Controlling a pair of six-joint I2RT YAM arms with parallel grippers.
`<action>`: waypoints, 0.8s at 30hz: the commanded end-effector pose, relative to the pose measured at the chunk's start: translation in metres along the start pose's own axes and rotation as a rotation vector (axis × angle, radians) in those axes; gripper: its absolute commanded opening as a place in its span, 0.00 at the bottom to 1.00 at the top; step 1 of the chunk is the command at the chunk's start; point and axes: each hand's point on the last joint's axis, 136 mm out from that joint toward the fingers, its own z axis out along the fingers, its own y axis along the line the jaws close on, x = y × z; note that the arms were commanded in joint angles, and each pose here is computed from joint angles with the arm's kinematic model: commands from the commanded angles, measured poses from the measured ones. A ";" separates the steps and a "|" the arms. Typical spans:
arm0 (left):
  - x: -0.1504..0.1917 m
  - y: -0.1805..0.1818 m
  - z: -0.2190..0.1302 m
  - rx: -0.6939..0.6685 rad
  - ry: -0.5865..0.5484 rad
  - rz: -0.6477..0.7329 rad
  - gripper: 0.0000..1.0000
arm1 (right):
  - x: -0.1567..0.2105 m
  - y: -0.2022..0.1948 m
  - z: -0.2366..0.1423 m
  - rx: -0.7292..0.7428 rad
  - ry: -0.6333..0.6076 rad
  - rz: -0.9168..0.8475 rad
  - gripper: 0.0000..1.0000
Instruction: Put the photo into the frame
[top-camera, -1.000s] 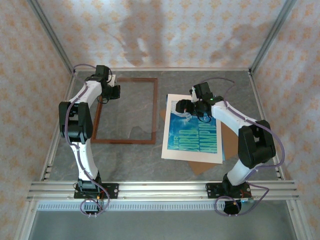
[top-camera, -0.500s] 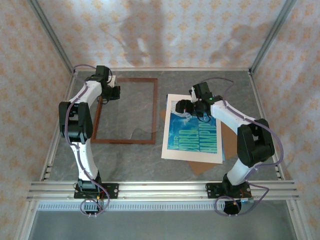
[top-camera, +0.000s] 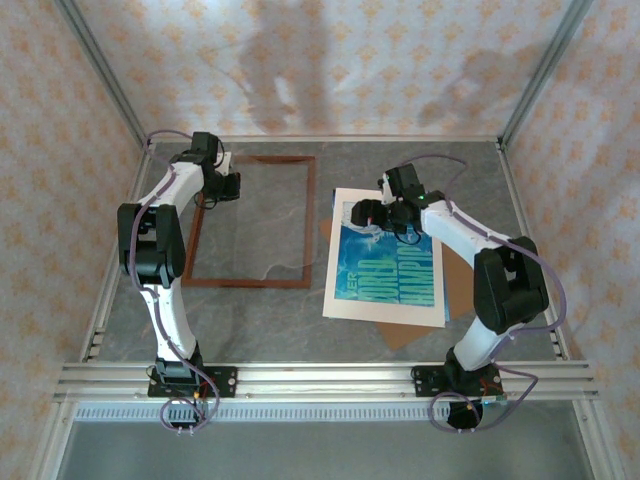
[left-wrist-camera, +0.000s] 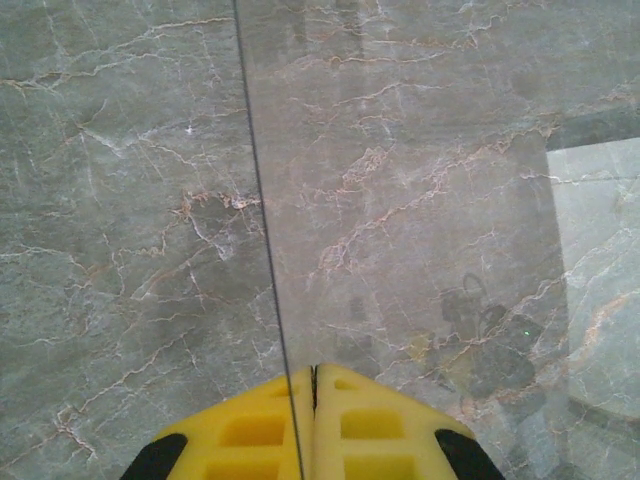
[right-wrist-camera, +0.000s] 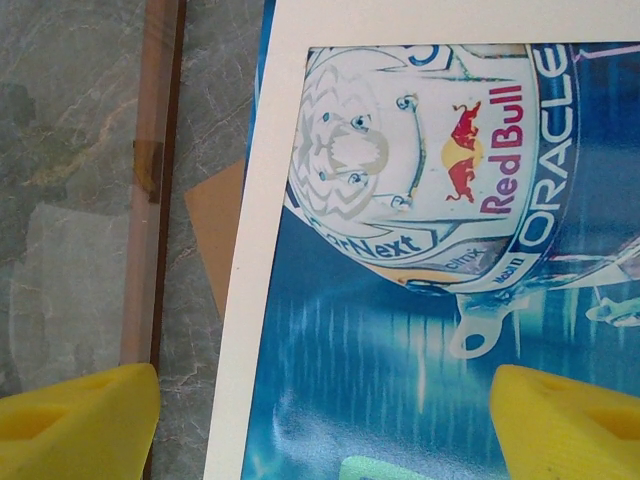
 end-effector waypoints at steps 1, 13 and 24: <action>-0.008 -0.004 -0.015 0.023 -0.048 0.006 0.00 | -0.005 0.003 -0.001 0.013 -0.004 -0.022 0.86; -0.010 -0.001 -0.022 0.045 -0.087 -0.009 0.00 | -0.004 0.003 0.002 0.016 0.006 -0.025 0.86; -0.012 -0.007 -0.024 0.106 -0.113 -0.008 0.00 | -0.002 0.001 0.005 0.021 0.016 -0.026 0.86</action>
